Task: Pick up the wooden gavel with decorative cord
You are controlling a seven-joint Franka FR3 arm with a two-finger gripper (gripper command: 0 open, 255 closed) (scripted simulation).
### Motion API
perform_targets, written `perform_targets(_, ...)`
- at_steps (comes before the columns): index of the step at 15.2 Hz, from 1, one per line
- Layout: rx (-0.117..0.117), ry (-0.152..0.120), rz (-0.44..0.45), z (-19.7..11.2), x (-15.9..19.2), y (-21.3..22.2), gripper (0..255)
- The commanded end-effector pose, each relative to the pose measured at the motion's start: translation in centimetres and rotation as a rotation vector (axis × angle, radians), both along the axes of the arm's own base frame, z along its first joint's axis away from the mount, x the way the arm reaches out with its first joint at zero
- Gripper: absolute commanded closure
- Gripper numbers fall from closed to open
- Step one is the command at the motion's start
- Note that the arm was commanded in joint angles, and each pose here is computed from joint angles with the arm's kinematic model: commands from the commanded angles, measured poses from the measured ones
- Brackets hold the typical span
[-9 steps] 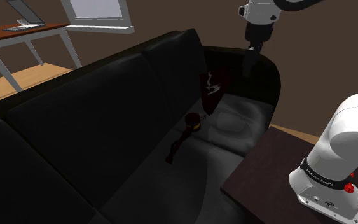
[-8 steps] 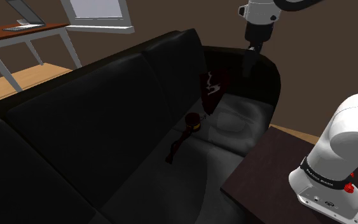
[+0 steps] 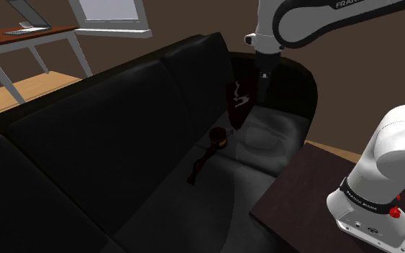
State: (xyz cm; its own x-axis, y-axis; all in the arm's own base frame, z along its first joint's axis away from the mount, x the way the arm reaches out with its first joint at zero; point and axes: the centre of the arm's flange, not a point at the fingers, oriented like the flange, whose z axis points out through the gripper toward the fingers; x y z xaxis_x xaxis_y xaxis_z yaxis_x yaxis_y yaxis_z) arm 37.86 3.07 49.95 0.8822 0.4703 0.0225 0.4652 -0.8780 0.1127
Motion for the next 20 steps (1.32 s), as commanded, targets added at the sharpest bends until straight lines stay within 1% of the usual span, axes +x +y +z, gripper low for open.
perform_targets(1,-0.005,0.005,0.074,-1.7,1.8,0.6,0)
perform_targets(11,-0.028,0.040,0.429,-11.8,9.4,4.6,0)
perform_targets(20,-0.048,0.072,0.749,-21.1,14.4,9.9,0)
